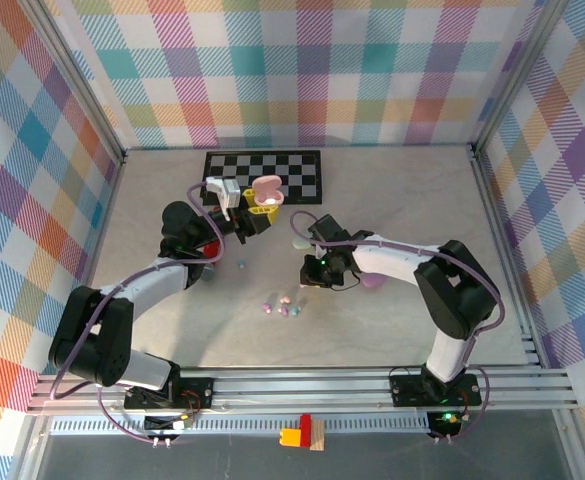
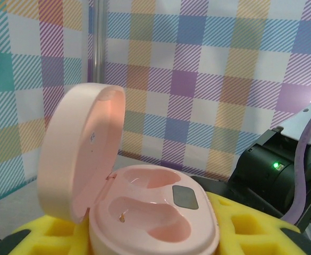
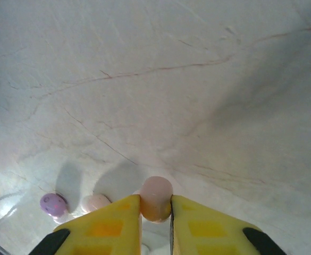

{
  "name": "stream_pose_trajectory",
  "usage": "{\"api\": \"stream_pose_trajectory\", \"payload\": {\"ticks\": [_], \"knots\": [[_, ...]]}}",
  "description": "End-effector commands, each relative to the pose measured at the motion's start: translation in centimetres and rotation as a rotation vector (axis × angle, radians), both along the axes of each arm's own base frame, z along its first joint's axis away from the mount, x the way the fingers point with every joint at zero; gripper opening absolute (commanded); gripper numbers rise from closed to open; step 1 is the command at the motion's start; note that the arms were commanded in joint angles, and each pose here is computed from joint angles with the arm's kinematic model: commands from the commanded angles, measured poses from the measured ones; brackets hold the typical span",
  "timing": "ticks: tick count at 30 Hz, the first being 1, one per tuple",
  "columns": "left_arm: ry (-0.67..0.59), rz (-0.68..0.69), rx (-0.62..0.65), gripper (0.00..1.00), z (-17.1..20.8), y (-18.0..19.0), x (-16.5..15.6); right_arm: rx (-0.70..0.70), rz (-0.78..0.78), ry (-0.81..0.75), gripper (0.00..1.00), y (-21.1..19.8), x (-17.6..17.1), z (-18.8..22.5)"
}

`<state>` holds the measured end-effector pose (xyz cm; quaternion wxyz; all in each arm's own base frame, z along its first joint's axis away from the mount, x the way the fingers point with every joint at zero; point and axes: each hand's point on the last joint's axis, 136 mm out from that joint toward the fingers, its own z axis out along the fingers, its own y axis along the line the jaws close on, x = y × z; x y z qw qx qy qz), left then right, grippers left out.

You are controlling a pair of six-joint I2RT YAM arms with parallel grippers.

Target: Insert the wireless bluetooth earbuds into the charging case

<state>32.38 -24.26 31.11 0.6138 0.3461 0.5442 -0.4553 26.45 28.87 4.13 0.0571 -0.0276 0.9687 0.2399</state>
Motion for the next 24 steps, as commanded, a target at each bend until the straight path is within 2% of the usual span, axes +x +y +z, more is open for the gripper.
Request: {"api": "stream_pose_trajectory", "payload": {"ticks": [1,5,15,24], "knots": [[-0.038,0.013,0.014,0.38,0.2,0.5,-0.4,-0.049,0.016,-0.013,0.18,-2.4,-0.7,0.7],[-0.033,0.013,0.017,0.37,-0.1,0.4,-0.3,-0.067,0.012,0.002,0.19,-3.6,-0.9,0.4],[-0.033,0.011,0.023,0.38,0.1,0.5,-0.8,-0.03,0.057,0.11,0.22,-2.7,-2.0,-1.8],[-0.029,0.01,0.026,0.38,0.1,0.5,-0.9,0.013,0.035,0.08,0.36,-1.8,-1.1,-1.7]]}}
